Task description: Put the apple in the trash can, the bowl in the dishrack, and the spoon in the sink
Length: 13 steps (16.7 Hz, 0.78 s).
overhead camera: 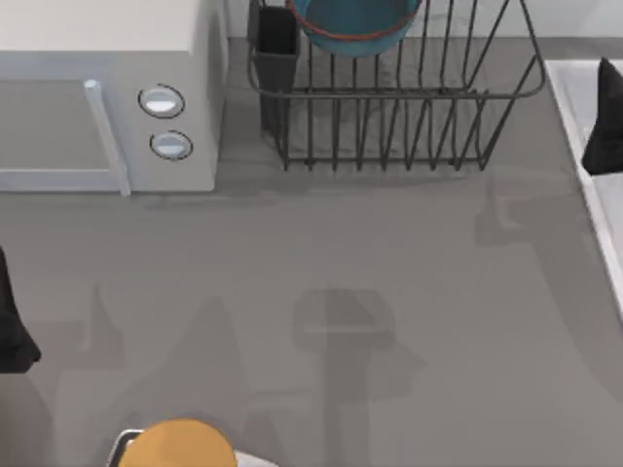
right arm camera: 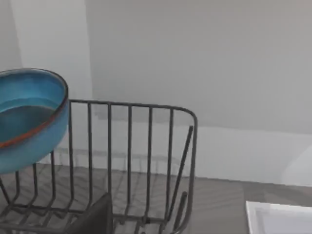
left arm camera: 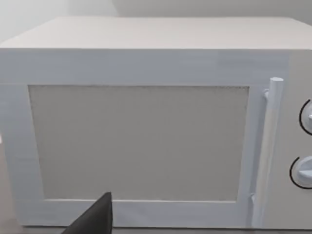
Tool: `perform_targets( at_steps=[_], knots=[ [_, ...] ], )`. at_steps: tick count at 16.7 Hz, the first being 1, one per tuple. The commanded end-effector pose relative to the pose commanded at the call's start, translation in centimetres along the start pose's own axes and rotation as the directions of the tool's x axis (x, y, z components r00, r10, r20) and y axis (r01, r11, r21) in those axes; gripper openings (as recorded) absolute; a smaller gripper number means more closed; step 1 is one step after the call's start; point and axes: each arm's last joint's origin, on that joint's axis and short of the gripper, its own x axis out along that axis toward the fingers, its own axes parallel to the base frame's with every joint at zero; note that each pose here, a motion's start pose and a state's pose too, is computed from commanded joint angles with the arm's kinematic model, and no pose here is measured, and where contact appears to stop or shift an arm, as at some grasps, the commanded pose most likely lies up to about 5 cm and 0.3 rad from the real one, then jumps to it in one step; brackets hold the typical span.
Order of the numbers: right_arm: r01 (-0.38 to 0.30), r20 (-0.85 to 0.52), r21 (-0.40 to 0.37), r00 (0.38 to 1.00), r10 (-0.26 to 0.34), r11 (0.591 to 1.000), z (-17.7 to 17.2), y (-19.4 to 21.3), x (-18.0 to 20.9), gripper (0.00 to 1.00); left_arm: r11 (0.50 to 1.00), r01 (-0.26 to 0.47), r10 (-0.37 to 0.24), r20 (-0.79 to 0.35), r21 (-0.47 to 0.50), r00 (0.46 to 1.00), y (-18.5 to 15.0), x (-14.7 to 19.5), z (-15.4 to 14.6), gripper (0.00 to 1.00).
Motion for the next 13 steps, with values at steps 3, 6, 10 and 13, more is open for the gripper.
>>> perform_targets(
  at_steps=[3, 6, 10, 13],
  knots=[
    [0.014, 0.003, 0.002, 1.000, -0.014, 1.000, -3.4, -2.5, -5.7, 1.00, 1.000, 0.000, 0.000, 0.000, 0.000, 1.000, 0.0, 0.0, 0.0, 1.00],
    [0.044, 0.019, 0.005, 0.999, -0.044, 0.999, -7.0, -3.8, -9.0, 1.00, 1.000, 0.000, 0.000, 0.000, 0.000, 1.000, 0.0, 0.0, 0.0, 1.00],
    [0.094, 0.048, 0.011, 0.994, -0.094, 0.996, -10.0, -4.6, -10.7, 1.00, 1.000, 0.000, 0.000, 0.000, 0.000, 1.000, 0.0, 0.0, 0.0, 1.00],
    [0.121, 0.071, 0.016, 0.990, -0.121, 0.993, -10.5, -4.9, -11.1, 1.00, 1.000, 0.000, 0.000, 0.000, 0.000, 1.000, 0.0, 0.0, 0.0, 1.00]
  ],
)
